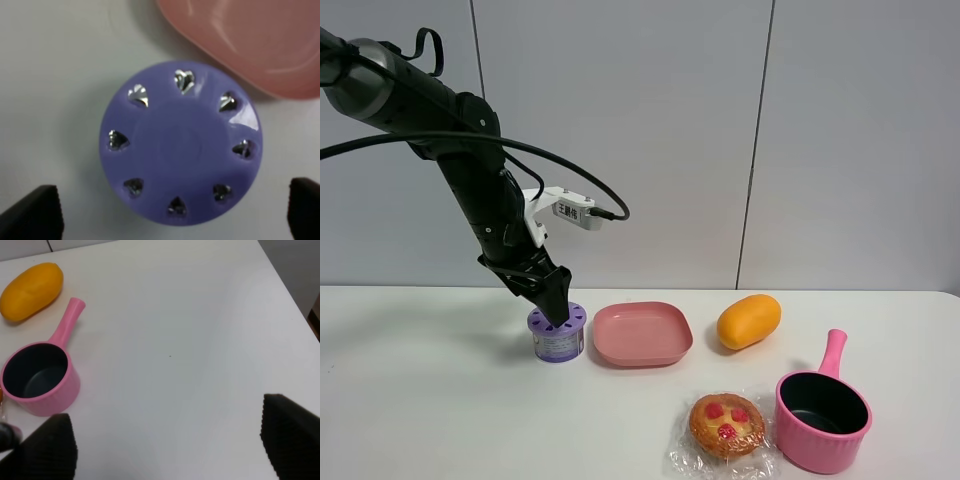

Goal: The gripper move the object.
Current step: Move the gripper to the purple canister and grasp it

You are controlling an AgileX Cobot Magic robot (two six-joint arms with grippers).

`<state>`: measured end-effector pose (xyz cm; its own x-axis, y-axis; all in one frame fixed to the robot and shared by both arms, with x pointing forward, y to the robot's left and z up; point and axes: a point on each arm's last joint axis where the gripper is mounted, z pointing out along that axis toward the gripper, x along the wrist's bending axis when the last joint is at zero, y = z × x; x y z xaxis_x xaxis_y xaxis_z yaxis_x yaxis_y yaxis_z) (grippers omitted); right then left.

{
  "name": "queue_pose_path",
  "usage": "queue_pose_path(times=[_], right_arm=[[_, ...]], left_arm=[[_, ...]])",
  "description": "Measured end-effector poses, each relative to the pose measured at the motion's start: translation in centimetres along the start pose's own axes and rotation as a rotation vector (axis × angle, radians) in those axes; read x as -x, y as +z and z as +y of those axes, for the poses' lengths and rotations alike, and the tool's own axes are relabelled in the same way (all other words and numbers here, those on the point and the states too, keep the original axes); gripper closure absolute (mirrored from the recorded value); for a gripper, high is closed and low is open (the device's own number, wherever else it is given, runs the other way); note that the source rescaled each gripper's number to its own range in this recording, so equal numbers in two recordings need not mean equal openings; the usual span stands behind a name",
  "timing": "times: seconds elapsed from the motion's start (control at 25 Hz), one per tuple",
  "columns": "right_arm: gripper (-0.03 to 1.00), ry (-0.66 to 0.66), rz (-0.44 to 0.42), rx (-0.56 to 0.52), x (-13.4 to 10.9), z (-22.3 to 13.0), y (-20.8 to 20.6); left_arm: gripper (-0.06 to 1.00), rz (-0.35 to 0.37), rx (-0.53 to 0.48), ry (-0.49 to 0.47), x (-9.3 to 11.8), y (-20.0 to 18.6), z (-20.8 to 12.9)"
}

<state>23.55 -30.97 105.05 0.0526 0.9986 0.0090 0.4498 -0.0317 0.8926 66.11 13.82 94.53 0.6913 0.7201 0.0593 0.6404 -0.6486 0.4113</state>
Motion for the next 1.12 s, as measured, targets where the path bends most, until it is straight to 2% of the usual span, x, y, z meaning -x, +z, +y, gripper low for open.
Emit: queue_pose_path(times=[0.52, 1.12], right_arm=[[-0.03, 0.000, 0.000, 0.000, 0.0, 0.0, 0.0], [-0.03, 0.000, 0.000, 0.000, 0.0, 0.0, 0.0]], left_arm=[[-0.05, -0.062, -0.090, -0.051, -0.2, 2.5, 1.2], [-0.05, -0.050, -0.072, -0.043, 0.0, 4.2, 1.3]])
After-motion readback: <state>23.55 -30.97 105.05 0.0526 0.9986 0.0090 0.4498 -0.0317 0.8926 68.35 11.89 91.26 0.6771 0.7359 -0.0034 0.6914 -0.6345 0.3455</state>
